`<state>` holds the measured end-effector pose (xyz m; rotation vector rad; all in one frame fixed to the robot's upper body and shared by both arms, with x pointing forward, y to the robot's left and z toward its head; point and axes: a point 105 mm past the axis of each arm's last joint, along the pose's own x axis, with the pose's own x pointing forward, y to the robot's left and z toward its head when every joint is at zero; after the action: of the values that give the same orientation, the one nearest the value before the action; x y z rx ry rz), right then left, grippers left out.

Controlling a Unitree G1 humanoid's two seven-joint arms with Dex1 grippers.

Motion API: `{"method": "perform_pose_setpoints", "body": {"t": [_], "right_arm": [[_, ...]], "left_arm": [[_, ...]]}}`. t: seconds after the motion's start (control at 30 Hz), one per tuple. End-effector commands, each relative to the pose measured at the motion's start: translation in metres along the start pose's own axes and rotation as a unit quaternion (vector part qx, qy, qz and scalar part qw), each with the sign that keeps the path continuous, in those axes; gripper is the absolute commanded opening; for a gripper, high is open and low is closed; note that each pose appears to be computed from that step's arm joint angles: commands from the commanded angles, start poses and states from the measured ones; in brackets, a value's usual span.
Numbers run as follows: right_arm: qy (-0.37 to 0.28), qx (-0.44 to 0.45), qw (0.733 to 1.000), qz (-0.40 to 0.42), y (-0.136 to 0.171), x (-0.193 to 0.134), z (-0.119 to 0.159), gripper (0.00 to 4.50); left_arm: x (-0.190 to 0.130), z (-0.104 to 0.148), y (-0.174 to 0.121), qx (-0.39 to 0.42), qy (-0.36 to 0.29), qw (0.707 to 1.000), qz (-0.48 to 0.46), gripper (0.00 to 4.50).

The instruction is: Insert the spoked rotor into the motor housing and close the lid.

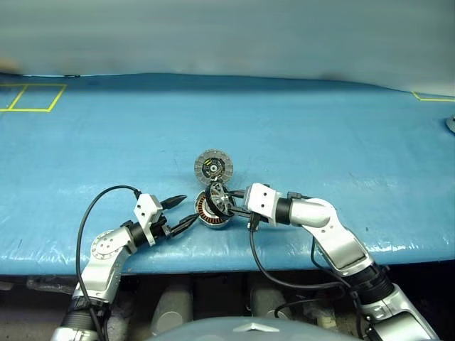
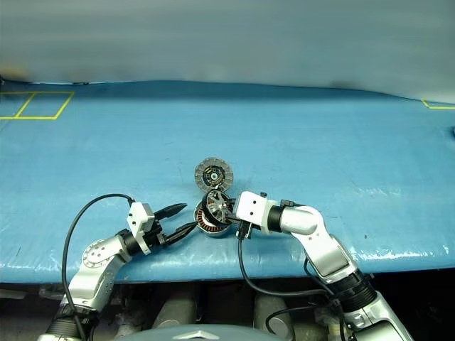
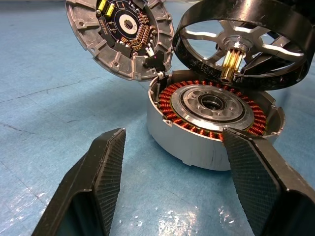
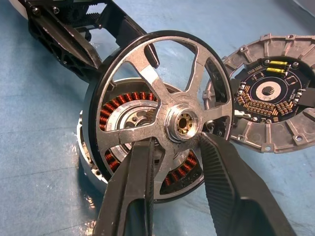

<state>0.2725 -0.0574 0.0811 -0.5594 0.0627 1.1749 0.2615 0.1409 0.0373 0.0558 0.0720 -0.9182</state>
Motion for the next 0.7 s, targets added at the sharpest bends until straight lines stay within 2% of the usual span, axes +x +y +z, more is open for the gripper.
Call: {"method": "perform_pose_setpoints", "body": {"t": [0.03,0.2,0.27,0.53,0.7], "right_arm": [[-0.012,-0.003,1.000,0.001,0.000,-0.001,0.007,2.27],[-0.009,-0.024,0.999,-0.020,-0.006,-0.001,0.007,3.96],[-0.023,-0.020,0.999,-0.021,-0.006,-0.001,0.012,4.48],[-0.098,0.025,0.995,-0.007,-0.005,-0.009,0.037,4.48],[-0.119,0.040,0.992,0.007,0.000,-0.008,0.043,4.48]], "left_arm": [[0.001,0.004,-0.001,0.011,-0.002,1.000,-0.001,3.32],[0.002,0.003,-0.002,0.009,-0.004,1.000,0.000,3.32],[0.002,0.003,-0.003,0.009,-0.004,1.000,0.000,3.32],[-0.005,0.006,-0.002,0.006,-0.007,1.000,-0.003,3.32],[-0.012,0.008,-0.001,0.011,-0.002,1.000,-0.001,3.32]]}}
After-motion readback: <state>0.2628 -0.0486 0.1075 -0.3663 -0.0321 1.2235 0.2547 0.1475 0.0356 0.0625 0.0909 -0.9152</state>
